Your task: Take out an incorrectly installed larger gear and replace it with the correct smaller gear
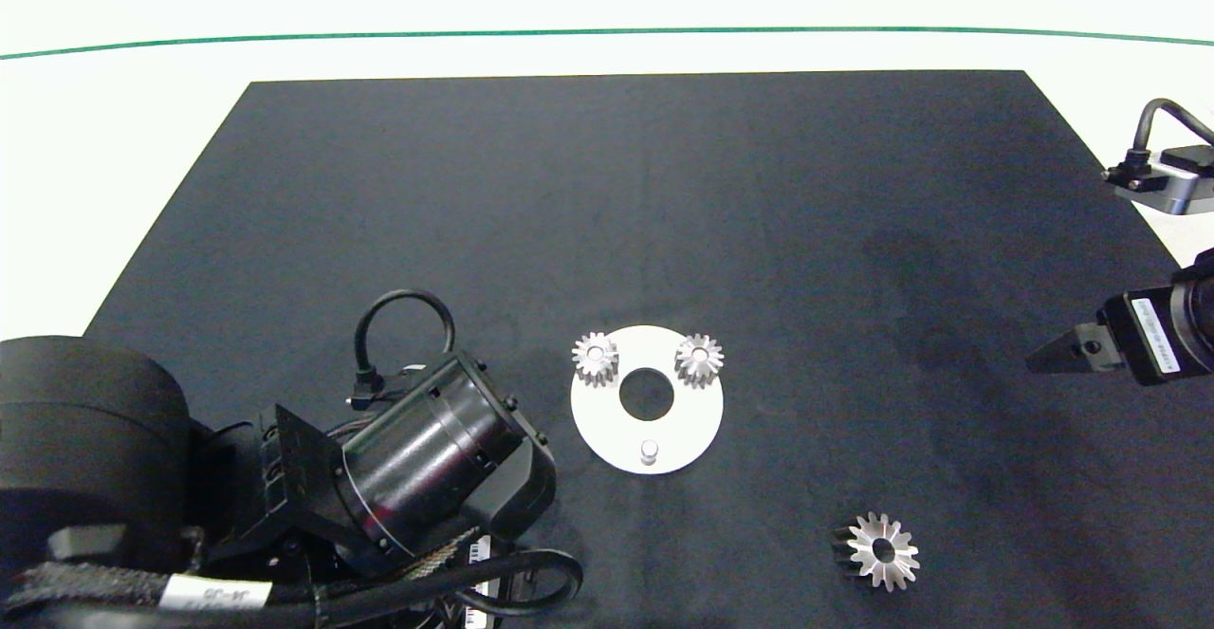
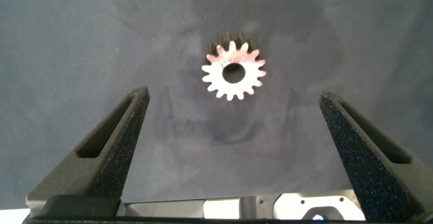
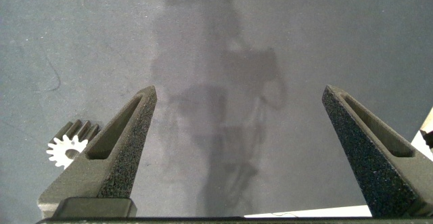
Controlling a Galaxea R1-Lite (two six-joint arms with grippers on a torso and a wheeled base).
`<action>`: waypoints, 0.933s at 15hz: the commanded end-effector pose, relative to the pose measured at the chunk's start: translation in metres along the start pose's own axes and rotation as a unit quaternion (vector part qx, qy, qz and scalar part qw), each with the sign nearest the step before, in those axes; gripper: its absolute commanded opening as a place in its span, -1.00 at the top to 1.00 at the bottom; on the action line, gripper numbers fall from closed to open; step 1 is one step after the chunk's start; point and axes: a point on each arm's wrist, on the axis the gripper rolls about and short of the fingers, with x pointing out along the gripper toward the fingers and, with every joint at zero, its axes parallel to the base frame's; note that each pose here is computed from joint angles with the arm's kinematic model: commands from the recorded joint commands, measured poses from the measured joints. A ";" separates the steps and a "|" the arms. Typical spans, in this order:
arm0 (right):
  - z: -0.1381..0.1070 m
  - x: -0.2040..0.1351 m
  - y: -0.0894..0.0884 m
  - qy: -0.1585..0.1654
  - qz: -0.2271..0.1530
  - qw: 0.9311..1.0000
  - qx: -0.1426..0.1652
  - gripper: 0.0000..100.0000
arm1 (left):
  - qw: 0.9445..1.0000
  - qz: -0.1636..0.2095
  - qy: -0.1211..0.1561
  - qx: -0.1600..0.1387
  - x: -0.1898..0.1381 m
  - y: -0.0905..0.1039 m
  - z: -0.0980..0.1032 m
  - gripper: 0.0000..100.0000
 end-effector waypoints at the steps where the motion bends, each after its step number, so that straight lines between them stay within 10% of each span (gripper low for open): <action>1: -0.001 0.000 0.000 0.003 0.000 1.000 -0.001 -1.00 | 1.000 0.003 0.001 0.004 0.008 -0.002 -0.003 -1.00; 14: -0.002 0.001 0.004 0.005 0.006 1.000 -0.008 -1.00 | 1.000 -0.001 -0.004 0.004 0.026 -0.009 -0.006 -1.00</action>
